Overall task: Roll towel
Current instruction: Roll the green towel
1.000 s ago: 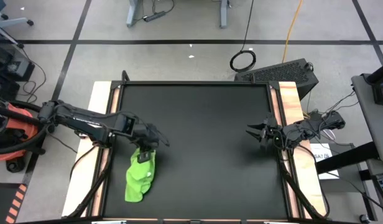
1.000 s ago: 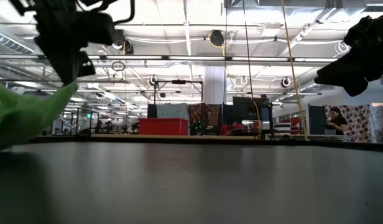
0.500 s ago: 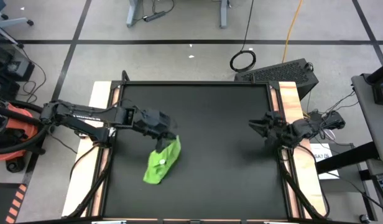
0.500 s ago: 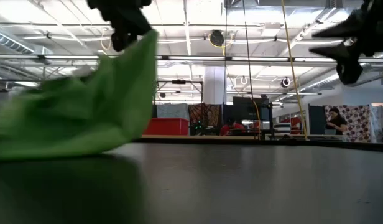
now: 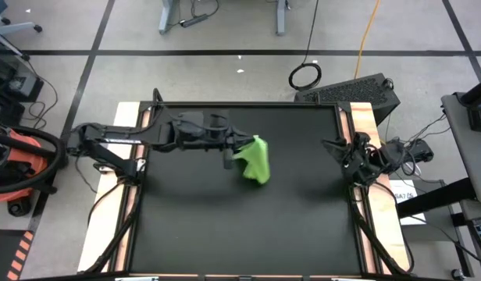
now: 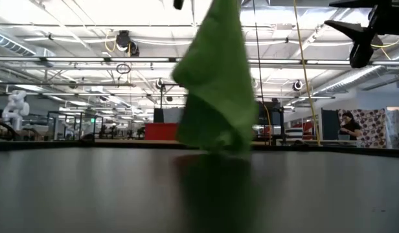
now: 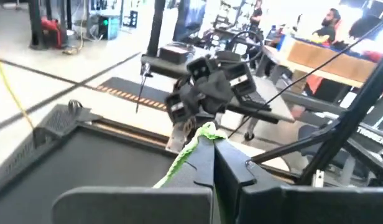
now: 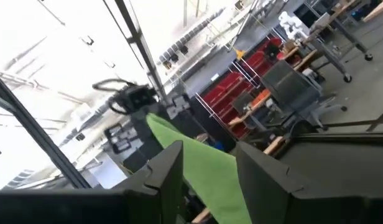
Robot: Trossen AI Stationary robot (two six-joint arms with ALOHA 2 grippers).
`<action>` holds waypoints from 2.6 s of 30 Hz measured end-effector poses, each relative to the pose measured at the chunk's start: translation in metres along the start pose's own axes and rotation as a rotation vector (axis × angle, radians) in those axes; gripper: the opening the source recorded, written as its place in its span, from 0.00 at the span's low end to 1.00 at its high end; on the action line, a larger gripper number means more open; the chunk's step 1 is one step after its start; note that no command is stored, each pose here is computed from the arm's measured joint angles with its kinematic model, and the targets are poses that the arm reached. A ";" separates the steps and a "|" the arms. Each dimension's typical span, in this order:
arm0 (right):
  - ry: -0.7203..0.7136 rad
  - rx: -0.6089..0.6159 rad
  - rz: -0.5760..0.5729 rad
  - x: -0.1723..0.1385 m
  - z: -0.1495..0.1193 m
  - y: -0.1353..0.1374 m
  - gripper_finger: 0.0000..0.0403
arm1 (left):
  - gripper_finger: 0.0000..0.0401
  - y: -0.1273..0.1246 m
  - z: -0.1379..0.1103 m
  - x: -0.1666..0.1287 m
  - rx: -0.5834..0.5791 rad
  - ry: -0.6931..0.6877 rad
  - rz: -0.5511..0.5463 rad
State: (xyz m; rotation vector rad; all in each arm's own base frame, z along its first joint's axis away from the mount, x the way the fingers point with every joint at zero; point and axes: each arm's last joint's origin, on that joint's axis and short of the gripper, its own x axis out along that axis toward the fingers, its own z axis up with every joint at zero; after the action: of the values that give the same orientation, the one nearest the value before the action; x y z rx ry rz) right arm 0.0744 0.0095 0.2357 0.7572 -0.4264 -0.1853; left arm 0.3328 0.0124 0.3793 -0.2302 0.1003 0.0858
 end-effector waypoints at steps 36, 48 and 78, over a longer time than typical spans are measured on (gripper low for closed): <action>0.502 -0.332 -0.044 0.031 -0.073 -0.011 0.35 | 0.00 0.059 -0.106 0.124 0.028 0.575 -0.068; 0.512 -0.450 -0.107 0.039 -0.071 -0.025 0.63 | 0.00 0.035 -0.096 0.131 0.147 0.455 -0.162; 0.650 -0.662 -0.152 0.111 -0.052 -0.020 0.03 | 0.17 0.032 -0.082 0.126 0.143 0.492 -0.153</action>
State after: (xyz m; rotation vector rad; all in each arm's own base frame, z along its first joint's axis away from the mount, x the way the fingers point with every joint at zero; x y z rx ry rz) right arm 0.1970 -0.0068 0.2220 0.1643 0.3111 -0.1953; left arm 0.4475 0.0341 0.2784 -0.1108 0.5755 -0.1325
